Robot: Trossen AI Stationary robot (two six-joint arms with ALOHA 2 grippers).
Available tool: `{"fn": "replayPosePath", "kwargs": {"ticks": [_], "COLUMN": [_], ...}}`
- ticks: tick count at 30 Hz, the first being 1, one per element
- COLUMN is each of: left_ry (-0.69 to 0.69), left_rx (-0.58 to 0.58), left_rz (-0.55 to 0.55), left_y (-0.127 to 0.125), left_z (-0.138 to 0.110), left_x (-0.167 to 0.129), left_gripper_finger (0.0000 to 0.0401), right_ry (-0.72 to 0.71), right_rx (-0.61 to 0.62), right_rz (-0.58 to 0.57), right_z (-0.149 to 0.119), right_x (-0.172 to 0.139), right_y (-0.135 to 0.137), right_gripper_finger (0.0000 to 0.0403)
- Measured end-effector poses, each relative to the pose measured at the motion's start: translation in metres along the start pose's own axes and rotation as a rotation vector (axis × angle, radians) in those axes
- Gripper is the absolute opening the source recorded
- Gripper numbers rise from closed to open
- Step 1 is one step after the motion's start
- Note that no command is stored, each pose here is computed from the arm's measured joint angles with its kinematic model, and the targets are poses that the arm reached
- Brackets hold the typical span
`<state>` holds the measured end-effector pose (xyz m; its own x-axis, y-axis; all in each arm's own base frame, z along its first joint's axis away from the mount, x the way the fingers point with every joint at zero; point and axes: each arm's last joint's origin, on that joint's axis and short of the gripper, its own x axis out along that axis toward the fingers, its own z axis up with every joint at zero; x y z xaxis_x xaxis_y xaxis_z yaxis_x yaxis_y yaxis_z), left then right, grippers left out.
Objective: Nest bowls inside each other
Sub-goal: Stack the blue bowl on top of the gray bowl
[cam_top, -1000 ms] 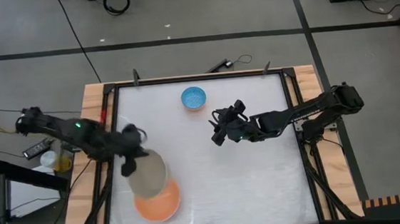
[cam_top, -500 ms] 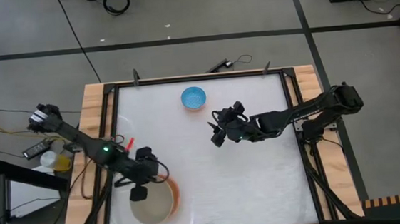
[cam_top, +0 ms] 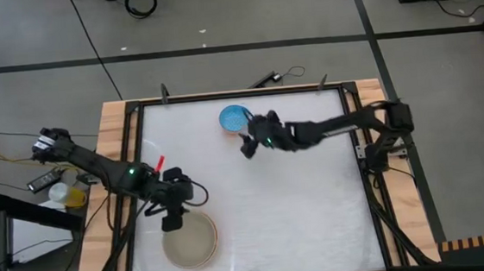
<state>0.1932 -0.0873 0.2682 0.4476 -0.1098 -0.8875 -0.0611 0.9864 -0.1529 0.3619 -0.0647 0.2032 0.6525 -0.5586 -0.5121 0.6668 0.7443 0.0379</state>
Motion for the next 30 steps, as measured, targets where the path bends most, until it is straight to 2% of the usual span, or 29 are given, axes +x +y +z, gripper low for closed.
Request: {"fn": "replayPosePath", "kwargs": {"ticks": [2,5,7,9,13,19,24,30], "left_ry": [-0.016,-0.054,-0.093,-0.117,-0.146,-0.224,-0.227,-0.218], "left_rx": [-0.020,-0.045,-0.056,-0.049,-0.062,-0.081,-0.097,-0.099], "left_rz": [0.032,0.148,0.217,0.238,0.272,0.401,0.437,0.477], "left_y": [0.007,0.020,0.028,0.033,0.041,0.048,0.057,0.068], "left_z": [-0.001,-0.003,-0.004,-0.003,0.001,0.007,0.010,0.013], "left_x": [-0.006,-0.015,-0.021,-0.025,-0.027,-0.028,-0.029,-0.030], "left_gripper_finger": [0.0218,0.0225,0.0225,0.0220,0.0203,0.0193,0.0192,0.0192], "right_ry": [0.008,0.051,0.101,0.158,0.243,0.284,0.324,0.376], "right_rx": [0.026,0.082,0.131,0.177,0.202,0.226,0.214,0.164], "right_rz": [-0.055,-0.118,-0.122,-0.106,-0.078,-0.100,-0.092,-0.056], "right_z": [0.005,0.009,0.011,0.011,0.001,-0.007,-0.009,-0.013], "right_x": [0.018,0.042,0.055,0.067,0.084,0.094,0.094,0.093], "right_y": [-0.015,-0.040,-0.055,-0.067,-0.077,-0.087,-0.092,-0.092], "right_gripper_finger": [0.0252,0.0252,0.0252,0.0252,0.0251,0.0232,0.0184,0.0075]}}
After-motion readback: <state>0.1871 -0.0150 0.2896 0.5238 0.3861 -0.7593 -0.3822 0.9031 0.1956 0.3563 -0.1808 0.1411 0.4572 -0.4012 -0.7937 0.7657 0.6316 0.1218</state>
